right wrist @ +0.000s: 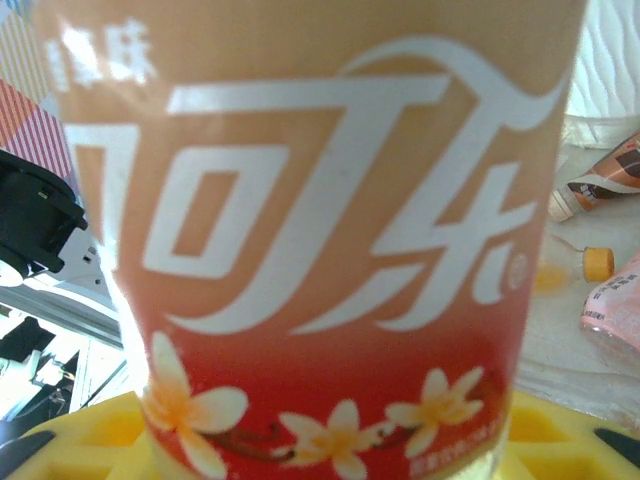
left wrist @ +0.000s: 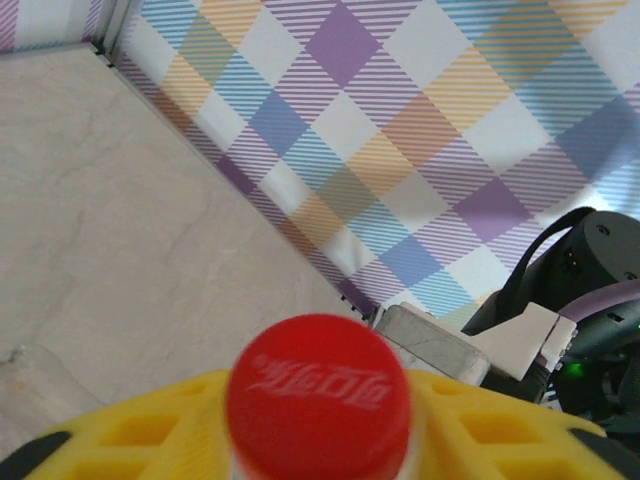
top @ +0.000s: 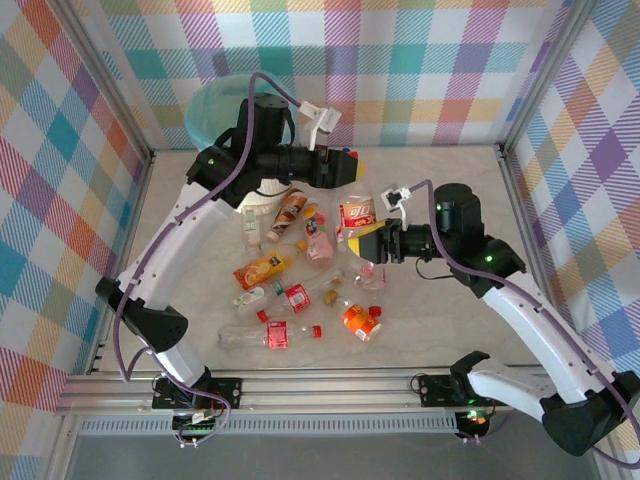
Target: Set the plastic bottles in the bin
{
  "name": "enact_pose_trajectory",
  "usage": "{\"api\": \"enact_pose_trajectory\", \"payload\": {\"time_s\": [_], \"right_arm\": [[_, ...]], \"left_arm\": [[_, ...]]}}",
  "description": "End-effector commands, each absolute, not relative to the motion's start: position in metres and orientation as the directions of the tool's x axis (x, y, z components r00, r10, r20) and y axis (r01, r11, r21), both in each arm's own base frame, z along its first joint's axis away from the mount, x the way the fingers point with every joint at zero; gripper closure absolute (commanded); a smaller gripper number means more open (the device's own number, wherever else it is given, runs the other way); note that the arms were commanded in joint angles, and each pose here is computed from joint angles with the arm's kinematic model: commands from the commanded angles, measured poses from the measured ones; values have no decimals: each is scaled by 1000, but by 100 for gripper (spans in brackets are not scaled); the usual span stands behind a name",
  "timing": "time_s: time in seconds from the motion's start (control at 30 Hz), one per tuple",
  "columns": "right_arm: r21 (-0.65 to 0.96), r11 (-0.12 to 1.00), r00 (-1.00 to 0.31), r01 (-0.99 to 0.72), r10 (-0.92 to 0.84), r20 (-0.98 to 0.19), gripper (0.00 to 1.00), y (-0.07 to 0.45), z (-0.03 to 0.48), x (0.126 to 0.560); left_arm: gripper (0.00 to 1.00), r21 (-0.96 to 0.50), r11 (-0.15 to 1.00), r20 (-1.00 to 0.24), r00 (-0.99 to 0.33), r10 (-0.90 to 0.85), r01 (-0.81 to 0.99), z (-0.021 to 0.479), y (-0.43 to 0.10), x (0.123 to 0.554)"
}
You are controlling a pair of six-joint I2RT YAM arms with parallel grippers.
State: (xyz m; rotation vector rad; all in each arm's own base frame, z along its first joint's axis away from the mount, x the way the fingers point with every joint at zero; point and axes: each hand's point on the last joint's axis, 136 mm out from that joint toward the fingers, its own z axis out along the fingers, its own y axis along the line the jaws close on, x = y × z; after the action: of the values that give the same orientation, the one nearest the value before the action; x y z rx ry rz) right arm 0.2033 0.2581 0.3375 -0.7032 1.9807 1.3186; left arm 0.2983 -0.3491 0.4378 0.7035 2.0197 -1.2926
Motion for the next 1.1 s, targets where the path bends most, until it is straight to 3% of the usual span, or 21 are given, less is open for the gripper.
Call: {"api": "enact_pose_trajectory", "payload": {"time_s": [0.0,0.13,0.37,0.53,0.63,0.87,1.07], "right_arm": [[536,293,-581,-792,-91,-809,49,264,359,197],[540,290,-588,-790,-108,-802,49,267,354,199],[534,302,-586,-789,-108,-803,45,269,354,203],[495,359,-555,-791,-82,-828,28,264,358,211],[452,428,-519,-783,-48,-854,9,256,363,222],[370,564,-431,-738,28,-902,2,241,381,248],[326,624,-378,-710,53,-924,1,247,406,283]], "left_arm": [[58,-547,390,-773,-626,105,741,445,-348,297],[62,-513,429,-788,-606,108,743,444,-341,299],[86,-477,471,-806,-583,103,742,446,-334,302],[95,-448,515,-830,-554,63,731,455,-325,309],[100,-432,555,-847,-532,22,711,464,-315,316],[100,-388,697,-890,-442,-114,603,491,-267,354],[100,-299,841,-943,-276,-188,451,524,-205,396]]}}
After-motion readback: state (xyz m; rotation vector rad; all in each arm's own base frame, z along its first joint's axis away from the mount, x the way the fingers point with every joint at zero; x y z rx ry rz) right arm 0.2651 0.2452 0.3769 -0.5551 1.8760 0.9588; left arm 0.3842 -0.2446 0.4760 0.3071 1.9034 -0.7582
